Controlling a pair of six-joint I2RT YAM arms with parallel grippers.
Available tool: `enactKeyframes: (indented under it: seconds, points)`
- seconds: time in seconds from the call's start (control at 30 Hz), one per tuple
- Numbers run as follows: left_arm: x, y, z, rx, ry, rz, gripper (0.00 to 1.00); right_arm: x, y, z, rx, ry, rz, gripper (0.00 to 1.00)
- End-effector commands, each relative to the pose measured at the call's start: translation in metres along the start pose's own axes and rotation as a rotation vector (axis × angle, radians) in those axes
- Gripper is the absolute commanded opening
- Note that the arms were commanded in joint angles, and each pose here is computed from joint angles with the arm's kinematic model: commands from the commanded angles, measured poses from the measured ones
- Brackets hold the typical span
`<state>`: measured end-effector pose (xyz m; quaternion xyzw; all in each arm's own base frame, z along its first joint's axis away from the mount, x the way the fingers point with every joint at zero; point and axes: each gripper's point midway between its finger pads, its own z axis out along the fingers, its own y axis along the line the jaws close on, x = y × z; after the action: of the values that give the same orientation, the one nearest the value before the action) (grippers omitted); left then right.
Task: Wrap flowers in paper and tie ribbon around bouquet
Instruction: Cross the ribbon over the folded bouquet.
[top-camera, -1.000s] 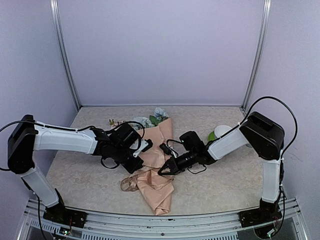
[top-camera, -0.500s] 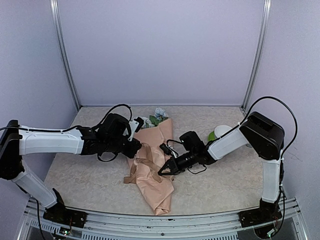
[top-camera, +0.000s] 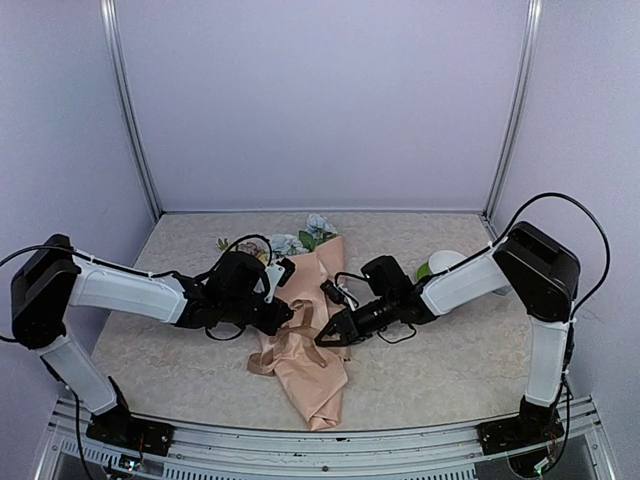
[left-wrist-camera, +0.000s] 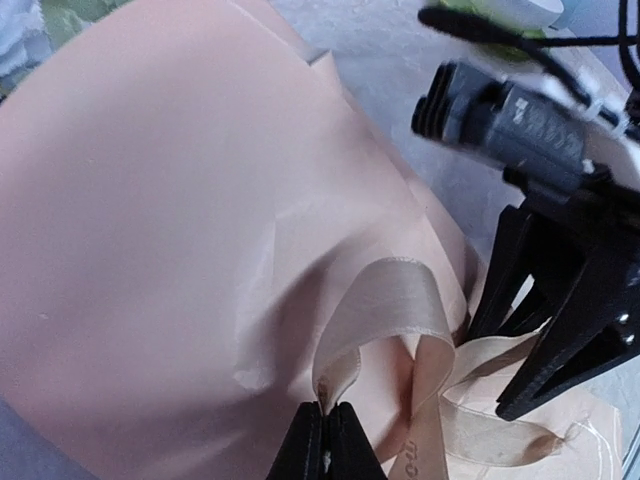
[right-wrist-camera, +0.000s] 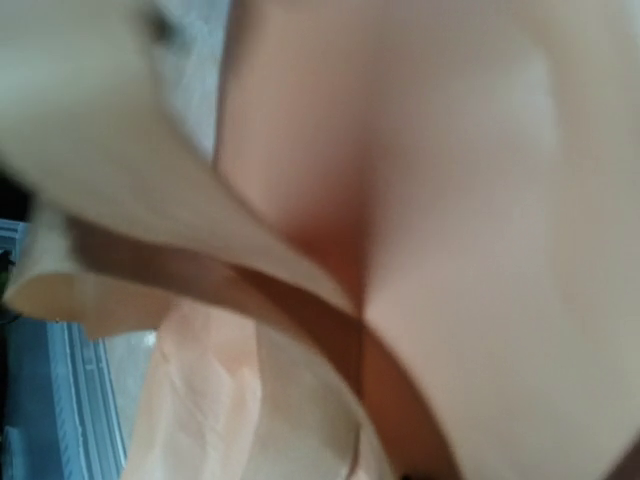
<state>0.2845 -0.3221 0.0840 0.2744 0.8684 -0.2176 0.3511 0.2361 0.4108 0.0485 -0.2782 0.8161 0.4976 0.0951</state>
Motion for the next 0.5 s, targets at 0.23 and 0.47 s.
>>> enactKeyframes:
  seconds: [0.23,0.47]
  points:
    - [0.029,-0.012,0.044,0.097,0.079,-0.058,0.05,-0.019,0.005,-0.040,0.095,-0.063,-0.038,0.41]
    - [0.035,-0.011,0.048,0.101,0.096,-0.054,0.05,-0.057,0.015,-0.086,0.268,-0.167,-0.119,0.41]
